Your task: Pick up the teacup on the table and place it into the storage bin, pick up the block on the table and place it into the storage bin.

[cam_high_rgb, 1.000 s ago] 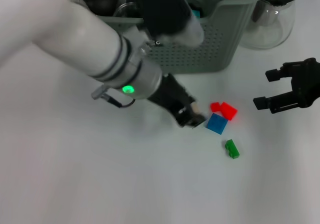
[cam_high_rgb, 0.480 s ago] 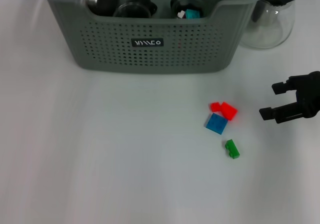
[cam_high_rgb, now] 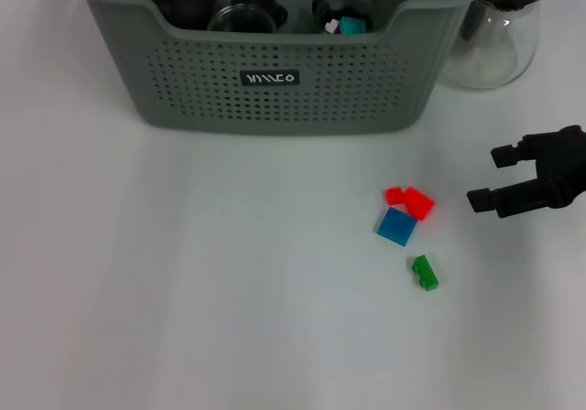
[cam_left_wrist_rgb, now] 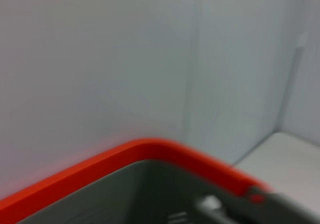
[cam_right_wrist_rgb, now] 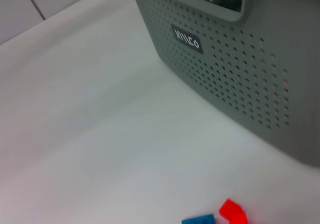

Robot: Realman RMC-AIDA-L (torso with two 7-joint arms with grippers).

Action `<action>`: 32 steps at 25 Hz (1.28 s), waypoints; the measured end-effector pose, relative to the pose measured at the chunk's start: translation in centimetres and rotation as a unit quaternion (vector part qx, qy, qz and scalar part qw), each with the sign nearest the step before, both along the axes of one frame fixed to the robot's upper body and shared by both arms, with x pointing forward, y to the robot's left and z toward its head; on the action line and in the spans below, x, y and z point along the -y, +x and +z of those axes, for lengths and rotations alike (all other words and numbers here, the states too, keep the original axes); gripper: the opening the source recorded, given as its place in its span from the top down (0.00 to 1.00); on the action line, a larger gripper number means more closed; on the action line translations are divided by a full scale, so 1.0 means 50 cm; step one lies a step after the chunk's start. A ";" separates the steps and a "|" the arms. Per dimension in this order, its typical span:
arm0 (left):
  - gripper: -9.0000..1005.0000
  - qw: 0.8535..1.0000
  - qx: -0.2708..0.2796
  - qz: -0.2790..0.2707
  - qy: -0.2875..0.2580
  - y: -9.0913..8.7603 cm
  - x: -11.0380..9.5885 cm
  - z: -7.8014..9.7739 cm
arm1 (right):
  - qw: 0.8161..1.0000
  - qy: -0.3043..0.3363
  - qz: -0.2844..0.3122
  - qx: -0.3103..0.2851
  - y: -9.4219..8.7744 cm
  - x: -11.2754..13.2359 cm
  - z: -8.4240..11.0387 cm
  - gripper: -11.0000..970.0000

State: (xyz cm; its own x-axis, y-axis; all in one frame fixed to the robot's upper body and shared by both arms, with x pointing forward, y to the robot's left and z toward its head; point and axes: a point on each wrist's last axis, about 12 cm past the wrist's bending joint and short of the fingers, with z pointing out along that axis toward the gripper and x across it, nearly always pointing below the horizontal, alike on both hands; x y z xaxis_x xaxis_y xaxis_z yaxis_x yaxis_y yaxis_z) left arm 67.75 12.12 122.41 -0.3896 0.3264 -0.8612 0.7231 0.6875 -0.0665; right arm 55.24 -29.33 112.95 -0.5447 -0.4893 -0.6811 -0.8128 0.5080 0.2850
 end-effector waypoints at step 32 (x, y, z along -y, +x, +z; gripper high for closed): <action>0.09 0.990 0.071 -0.070 -0.103 -0.103 -0.087 0.053 | 1.000 -0.002 0.021 0.013 0.021 -0.025 0.014 0.02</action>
